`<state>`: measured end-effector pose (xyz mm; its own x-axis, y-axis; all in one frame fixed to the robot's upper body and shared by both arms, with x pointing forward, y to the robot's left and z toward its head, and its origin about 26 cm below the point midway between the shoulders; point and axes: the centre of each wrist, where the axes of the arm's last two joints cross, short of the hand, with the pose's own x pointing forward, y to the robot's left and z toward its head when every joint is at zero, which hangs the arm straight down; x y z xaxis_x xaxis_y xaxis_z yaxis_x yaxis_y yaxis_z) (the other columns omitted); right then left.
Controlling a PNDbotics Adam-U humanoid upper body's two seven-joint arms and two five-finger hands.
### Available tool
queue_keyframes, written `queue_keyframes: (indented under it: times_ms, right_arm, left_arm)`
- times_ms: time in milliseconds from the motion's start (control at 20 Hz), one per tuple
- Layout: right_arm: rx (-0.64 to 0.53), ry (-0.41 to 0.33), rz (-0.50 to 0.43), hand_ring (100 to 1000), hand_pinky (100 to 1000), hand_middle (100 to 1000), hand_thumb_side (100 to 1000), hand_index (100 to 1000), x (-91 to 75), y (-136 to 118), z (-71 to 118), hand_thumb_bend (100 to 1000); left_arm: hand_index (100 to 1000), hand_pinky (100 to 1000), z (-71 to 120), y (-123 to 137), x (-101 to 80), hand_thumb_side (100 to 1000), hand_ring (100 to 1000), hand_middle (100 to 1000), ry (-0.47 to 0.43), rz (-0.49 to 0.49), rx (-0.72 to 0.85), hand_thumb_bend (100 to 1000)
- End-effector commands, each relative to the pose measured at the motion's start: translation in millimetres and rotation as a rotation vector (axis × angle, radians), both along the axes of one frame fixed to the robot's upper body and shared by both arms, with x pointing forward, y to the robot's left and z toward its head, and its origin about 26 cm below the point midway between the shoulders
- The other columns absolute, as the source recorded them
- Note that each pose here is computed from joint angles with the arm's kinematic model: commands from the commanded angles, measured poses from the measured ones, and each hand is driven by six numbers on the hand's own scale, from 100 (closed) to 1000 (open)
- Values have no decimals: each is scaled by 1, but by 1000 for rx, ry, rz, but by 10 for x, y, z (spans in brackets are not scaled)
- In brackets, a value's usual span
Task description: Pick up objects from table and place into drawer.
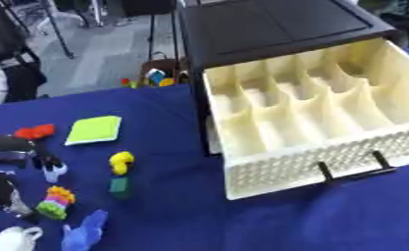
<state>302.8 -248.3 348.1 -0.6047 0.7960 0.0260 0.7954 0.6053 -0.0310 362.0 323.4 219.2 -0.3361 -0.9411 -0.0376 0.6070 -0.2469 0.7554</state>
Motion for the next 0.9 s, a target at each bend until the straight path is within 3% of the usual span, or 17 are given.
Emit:
queue_keyframes:
  times_ms: [50, 750, 900]
  right_arm:
    - [1, -31, -7, 844, 772, 828, 1000, 843, -42, -28, 73, 100]
    - [22, -35, -11, 841, 772, 827, 1000, 844, -41, -48, 70, 100]
    - [24, -38, -10, 841, 772, 827, 1000, 844, -41, -49, 72, 100]
  left_arm:
    - [914, 742, 133, 47, 17, 499, 816, 780, -10, 18, 17, 746]
    - [879, 724, -15, 30, 85, 507, 798, 762, 33, 0, 5, 718]
    - [873, 716, -36, 39, 92, 515, 793, 755, 34, 5, 12, 670]
